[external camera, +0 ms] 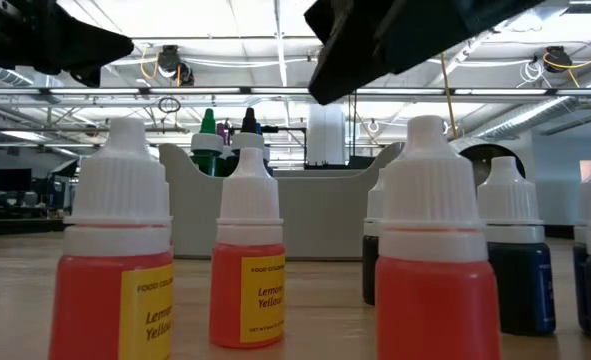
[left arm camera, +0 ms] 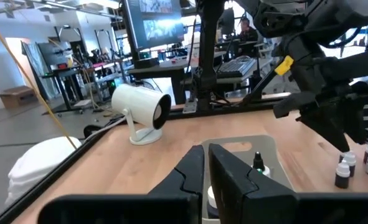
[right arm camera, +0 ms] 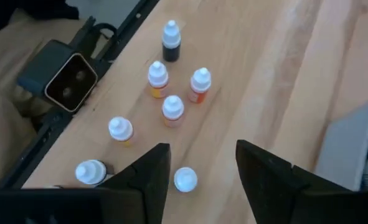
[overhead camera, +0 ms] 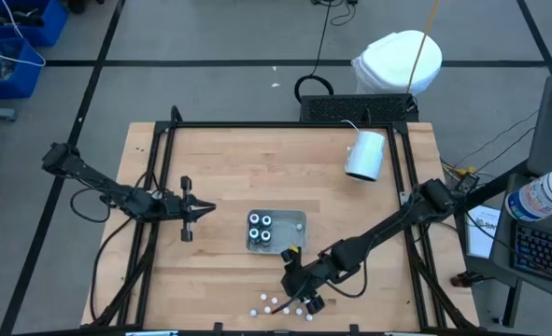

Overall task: Pick & Place food coloring
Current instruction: Put the small black food coloring bottle into the gray bin

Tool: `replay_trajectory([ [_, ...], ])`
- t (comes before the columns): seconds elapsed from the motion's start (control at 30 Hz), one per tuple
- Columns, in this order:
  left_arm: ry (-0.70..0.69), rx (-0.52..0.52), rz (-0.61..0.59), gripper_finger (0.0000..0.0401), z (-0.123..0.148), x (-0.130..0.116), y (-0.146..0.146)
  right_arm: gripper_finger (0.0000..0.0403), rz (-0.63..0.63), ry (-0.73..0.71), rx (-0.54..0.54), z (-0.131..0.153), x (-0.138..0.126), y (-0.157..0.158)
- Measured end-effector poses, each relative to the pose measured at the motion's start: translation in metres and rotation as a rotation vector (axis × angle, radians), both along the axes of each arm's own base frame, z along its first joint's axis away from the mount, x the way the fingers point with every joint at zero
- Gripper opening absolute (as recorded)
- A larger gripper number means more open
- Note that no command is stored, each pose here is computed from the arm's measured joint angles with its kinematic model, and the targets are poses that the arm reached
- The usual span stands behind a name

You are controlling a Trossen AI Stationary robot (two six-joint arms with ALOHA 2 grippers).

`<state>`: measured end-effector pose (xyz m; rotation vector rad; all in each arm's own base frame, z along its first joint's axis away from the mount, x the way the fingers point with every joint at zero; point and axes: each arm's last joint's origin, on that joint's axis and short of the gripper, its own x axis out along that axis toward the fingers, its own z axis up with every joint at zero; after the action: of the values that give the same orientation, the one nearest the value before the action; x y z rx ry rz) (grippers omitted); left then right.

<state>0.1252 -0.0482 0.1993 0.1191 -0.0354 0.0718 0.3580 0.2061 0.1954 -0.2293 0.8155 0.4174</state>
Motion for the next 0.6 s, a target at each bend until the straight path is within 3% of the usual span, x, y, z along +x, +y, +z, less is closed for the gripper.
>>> replay_trajectory([
  [0.2, 0.022, -0.008, -0.001, 0.0033, -0.002, 0.000, 0.000, 0.0169, 0.016, 0.015, 0.062, -0.010, 0.005, 0.004],
  [0.6, 0.028, -0.004, -0.001, 0.0033, -0.003, 0.000, 0.000, 0.0169, -0.037, 0.064, 0.074, -0.022, 0.006, 0.004],
])
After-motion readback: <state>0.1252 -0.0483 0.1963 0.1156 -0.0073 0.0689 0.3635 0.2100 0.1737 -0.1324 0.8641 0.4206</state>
